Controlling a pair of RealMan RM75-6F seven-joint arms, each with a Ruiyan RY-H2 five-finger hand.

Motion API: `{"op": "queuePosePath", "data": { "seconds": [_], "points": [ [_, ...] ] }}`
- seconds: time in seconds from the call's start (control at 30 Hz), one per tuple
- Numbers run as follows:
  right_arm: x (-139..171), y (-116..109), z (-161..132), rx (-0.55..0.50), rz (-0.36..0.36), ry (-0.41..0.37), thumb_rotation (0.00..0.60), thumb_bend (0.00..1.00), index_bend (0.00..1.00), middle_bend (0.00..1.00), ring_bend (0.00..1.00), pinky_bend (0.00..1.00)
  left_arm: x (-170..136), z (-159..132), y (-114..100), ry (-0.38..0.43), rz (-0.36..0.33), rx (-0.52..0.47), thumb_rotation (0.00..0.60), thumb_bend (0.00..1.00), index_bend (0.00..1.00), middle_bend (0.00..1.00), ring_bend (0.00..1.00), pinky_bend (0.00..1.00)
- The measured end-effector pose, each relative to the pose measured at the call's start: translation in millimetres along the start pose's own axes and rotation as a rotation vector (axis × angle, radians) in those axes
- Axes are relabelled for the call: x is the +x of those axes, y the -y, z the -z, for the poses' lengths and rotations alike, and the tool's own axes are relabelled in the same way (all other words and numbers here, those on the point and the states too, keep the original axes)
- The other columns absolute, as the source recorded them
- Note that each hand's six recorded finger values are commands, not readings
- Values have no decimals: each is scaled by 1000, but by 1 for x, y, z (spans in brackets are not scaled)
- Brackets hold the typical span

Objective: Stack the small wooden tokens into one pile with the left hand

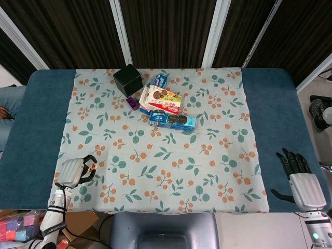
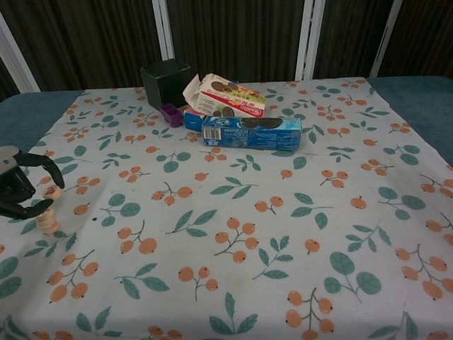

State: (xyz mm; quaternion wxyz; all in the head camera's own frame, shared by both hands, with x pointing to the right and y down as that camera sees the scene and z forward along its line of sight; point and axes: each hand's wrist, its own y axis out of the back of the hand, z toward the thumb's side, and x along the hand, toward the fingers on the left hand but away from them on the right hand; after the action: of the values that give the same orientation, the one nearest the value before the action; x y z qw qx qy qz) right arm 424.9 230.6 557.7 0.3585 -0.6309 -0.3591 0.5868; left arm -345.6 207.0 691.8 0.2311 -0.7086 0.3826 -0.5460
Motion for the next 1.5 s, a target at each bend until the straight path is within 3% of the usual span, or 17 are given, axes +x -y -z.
{"op": "queuePosePath", "data": {
  "seconds": [1.0, 1.5],
  "points": [
    [-2, 1, -1, -5, -13, -4, 600, 148, 0, 0, 0, 0, -10, 23, 6, -21, 16, 14, 600, 414, 476, 1000, 1000, 1000],
    [1, 1, -1, -5, -15, -4, 600, 148, 0, 0, 0, 0, -10, 24, 7, -23, 19, 5, 600, 413, 392, 1000, 1000, 1000]
  ]
}}
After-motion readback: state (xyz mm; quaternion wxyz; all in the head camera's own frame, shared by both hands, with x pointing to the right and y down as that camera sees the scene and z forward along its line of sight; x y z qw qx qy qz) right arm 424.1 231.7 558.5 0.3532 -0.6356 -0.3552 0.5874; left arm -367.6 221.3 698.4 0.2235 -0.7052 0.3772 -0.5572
